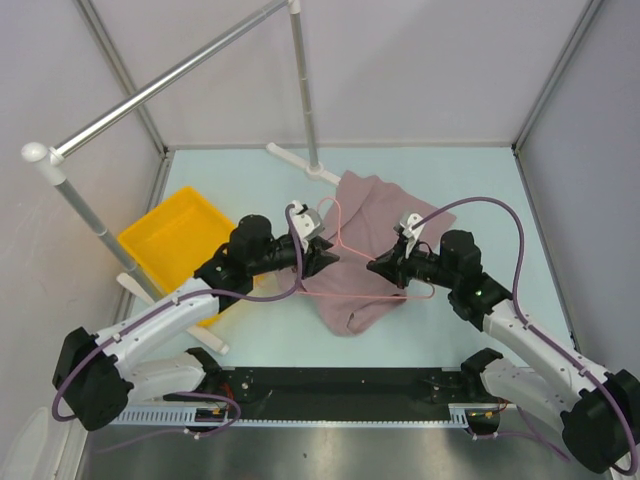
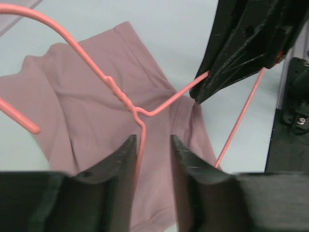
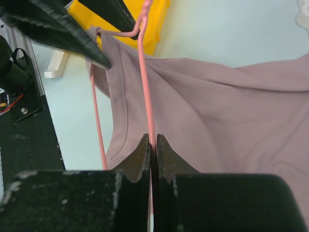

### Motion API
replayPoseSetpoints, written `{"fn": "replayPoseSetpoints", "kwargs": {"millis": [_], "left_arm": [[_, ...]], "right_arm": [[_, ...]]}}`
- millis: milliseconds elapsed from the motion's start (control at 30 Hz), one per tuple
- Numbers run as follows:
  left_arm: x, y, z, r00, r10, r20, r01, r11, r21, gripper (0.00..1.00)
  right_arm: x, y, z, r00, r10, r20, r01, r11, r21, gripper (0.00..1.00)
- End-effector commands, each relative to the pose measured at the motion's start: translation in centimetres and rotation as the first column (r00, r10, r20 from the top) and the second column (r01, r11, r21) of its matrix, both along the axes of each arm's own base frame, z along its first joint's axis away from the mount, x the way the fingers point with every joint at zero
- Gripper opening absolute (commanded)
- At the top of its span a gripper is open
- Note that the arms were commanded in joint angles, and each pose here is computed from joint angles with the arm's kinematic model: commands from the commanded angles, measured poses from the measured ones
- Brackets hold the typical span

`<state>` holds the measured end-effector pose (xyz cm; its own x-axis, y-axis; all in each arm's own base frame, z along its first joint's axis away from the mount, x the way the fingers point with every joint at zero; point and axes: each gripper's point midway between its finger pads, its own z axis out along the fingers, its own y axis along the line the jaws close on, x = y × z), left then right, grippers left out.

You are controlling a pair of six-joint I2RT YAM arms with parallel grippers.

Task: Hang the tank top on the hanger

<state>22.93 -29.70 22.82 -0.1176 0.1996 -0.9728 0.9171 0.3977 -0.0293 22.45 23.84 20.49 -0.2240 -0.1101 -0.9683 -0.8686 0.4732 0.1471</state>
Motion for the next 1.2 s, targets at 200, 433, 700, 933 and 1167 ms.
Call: {"fn": "replayPoseSetpoints", "kwargs": {"millis": [200,433,700,933,1167], "left_arm": [[-4.7,0.2,2.2,0.96,-0.248,-0.126,0.225,0.959,-0.174,0.59],[-5.7,0.0,2.2,0.936,-0.317,-0.155,0.289,0.941,-0.175,0.6],[-5.1,1.9,5.4,0.972,-0.23,-0.046,0.218,0.958,-0.189,0.63],[-2.4,3.9,6.4,0.98,-0.2,-0.026,0.19,0.959,-0.212,0.74],[-1.7,3.4,5.6,0.972,-0.228,-0.061,0.211,0.956,-0.202,0.75]], "right_arm": [[2.3,-0.8,4.3,0.976,-0.058,0.208,0.041,0.995,0.088,0.0],[1.2,0.4,4.1,0.983,0.059,0.176,-0.072,0.995,0.069,0.0],[0.8,0.3,4.3,0.985,0.046,0.165,-0.058,0.996,0.069,0.0],[-0.5,1.2,5.1,0.98,0.125,0.156,-0.138,0.988,0.074,0.0],[-2.4,2.2,5.8,0.968,0.206,0.144,-0.218,0.973,0.074,0.0]]}}
